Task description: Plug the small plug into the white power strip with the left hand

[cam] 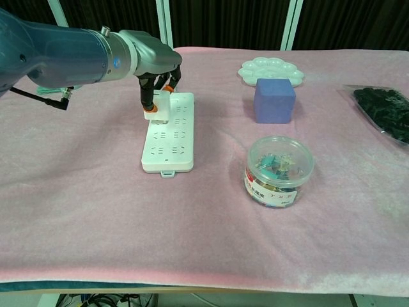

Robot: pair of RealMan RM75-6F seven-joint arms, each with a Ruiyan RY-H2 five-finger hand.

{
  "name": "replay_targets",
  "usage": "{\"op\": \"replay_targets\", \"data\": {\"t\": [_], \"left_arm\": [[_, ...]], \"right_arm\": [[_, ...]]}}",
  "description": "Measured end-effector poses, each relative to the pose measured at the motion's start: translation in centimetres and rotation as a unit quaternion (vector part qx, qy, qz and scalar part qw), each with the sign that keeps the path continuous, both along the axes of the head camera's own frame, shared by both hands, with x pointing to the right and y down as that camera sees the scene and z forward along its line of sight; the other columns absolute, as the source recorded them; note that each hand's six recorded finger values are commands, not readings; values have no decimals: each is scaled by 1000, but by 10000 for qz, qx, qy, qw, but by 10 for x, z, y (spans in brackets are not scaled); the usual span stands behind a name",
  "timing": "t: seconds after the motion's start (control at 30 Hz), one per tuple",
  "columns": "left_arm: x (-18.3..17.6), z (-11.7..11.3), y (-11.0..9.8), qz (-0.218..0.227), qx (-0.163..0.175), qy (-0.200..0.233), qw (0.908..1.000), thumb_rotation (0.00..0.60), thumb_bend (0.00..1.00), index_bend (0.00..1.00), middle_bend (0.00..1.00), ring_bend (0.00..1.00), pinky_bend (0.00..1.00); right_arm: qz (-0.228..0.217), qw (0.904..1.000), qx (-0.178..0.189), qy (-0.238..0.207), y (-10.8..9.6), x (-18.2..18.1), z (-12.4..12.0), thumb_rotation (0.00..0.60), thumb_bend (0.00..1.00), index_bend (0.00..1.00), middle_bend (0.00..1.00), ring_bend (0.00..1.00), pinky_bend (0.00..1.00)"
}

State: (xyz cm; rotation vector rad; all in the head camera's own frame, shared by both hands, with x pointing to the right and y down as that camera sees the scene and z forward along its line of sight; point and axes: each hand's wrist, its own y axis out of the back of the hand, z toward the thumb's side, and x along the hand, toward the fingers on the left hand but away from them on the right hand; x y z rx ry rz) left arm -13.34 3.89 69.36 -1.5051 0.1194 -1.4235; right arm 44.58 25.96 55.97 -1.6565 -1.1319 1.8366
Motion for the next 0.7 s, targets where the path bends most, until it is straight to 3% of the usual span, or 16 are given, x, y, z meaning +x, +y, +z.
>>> {"op": "replay_targets", "data": {"t": [0.7], "left_arm": [[11, 12, 5, 83, -56, 21, 9999, 600, 490, 607, 586, 200, 306]], "right_arm": [[10, 10000, -10, -23, 0, 0, 0, 600, 192, 0, 20, 153, 109]]}}
